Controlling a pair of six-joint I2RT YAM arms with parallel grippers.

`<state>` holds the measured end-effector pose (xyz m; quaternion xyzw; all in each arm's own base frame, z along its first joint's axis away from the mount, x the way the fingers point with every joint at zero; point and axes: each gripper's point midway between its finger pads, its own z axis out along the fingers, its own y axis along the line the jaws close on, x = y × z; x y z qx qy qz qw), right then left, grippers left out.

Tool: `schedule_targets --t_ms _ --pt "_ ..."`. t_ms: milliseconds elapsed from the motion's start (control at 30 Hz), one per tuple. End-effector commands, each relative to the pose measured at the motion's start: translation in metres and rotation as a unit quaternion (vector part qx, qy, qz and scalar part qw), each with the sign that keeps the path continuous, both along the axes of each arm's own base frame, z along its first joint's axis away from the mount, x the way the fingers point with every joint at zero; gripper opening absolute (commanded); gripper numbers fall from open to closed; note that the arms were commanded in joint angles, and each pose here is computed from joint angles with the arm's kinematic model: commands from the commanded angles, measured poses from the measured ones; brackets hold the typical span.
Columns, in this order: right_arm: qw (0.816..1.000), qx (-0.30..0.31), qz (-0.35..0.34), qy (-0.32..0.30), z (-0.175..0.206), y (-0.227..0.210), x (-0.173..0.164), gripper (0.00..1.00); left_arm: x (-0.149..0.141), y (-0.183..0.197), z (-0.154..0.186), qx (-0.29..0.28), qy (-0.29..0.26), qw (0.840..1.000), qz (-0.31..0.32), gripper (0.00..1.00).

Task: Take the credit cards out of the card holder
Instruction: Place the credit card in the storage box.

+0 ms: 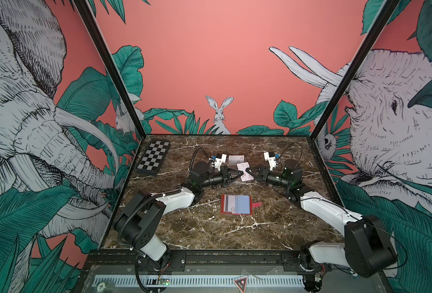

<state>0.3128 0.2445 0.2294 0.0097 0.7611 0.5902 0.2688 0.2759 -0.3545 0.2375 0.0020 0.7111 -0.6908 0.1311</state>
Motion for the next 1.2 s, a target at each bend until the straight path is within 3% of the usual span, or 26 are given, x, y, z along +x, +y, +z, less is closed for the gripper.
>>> schedule_targets --t_ms 0,167,200,233,300,400,533,667,867,1067,1167 --pt "1.0 0.017 0.006 -0.021 0.011 0.003 0.0 0.24 -0.005 -0.001 0.011 -0.016 -0.017 1.0 -0.007 0.0" --pt "1.0 0.022 0.012 -0.014 0.01 0.003 -0.005 0.0 -0.005 -0.003 0.007 -0.017 -0.013 1.0 -0.011 0.0" --pt "1.0 0.022 0.011 -0.013 0.008 0.002 -0.005 0.0 -0.004 -0.004 0.006 -0.017 -0.013 1.0 -0.012 0.0" --pt "1.0 0.021 0.009 -0.009 0.006 0.001 -0.006 0.0 -0.005 -0.004 0.005 -0.017 -0.012 1.0 -0.015 0.07" --pt "1.0 0.022 0.006 -0.006 0.005 -0.001 -0.007 0.0 -0.003 -0.003 0.003 -0.015 -0.009 1.0 -0.012 0.37" --pt "1.0 0.018 0.005 -0.008 0.004 -0.005 -0.008 0.0 0.0 0.001 0.002 -0.013 -0.012 1.0 0.0 0.67" --pt "1.0 -0.003 0.001 -0.012 0.002 -0.015 -0.011 0.0 0.005 0.013 0.002 -0.008 -0.026 0.999 0.026 0.88" --pt "0.999 -0.023 0.002 -0.024 0.003 -0.021 -0.015 0.0 0.006 0.023 0.0 0.021 -0.046 0.998 0.041 0.91" --pt "0.998 -0.049 -0.003 -0.041 0.003 -0.026 -0.018 0.0 0.003 0.04 -0.005 0.133 -0.102 0.984 0.059 0.96" --pt "0.994 -0.089 0.0 -0.07 0.001 -0.031 -0.023 0.0 0.006 0.063 0.004 0.218 -0.171 0.956 0.096 0.99" --pt "0.989 -0.108 0.004 -0.098 0.004 -0.033 -0.026 0.0 0.006 0.075 0.016 0.234 -0.212 0.942 0.117 0.99"
